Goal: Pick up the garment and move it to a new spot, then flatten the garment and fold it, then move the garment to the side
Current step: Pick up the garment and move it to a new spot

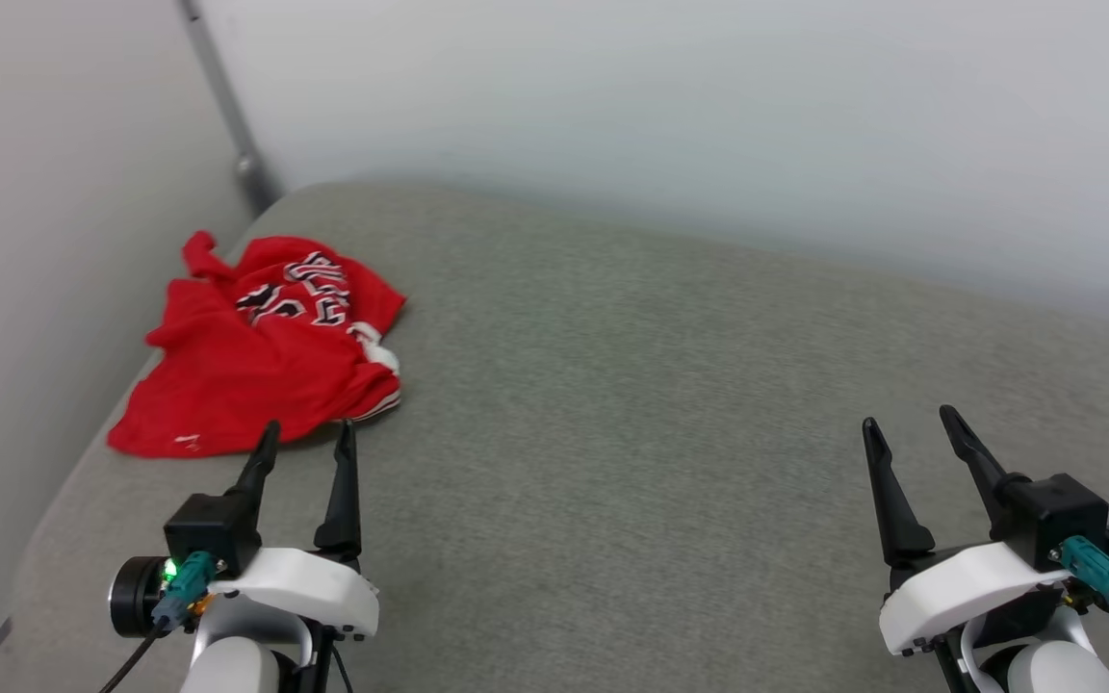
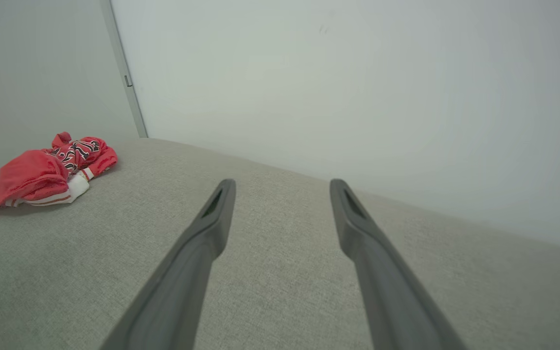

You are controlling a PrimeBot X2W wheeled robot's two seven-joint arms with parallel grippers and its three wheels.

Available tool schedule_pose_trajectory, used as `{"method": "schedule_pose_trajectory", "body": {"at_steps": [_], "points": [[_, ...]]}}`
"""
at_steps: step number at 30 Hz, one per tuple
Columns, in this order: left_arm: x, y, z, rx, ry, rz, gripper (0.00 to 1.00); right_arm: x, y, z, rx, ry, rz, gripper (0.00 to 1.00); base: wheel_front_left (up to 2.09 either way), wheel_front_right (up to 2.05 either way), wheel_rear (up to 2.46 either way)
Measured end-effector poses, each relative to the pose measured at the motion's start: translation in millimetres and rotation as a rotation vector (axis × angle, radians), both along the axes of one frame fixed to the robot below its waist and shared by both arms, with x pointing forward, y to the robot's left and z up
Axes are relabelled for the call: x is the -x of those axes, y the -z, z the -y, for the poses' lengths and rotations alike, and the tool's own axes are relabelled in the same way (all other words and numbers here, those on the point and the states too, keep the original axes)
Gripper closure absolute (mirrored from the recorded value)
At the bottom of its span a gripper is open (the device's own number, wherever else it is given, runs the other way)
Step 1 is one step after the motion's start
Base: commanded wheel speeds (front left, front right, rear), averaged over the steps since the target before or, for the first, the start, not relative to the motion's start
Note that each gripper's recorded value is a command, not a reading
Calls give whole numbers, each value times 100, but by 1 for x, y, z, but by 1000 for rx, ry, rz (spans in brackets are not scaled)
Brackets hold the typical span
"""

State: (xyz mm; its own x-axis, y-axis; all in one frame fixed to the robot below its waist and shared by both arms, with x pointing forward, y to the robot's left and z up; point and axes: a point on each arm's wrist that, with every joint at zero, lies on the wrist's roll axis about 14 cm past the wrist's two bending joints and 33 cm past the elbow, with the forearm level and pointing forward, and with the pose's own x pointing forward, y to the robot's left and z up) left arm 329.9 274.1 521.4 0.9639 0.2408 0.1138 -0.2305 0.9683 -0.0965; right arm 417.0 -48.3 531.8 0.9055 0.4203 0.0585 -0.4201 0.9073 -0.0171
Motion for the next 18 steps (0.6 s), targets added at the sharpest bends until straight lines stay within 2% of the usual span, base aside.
{"method": "schedule_pose_trajectory", "body": {"at_steps": [8, 18], "points": [[44, 4, -53, 16, -187, -9, 0, -3, -4, -59, -15, -156, 4, 0, 0, 0, 0], [81, 6, -86, 12, -321, -24, 0, 1, -6, -101, -21, -273, 5, 0, 0, 0, 0]]}}
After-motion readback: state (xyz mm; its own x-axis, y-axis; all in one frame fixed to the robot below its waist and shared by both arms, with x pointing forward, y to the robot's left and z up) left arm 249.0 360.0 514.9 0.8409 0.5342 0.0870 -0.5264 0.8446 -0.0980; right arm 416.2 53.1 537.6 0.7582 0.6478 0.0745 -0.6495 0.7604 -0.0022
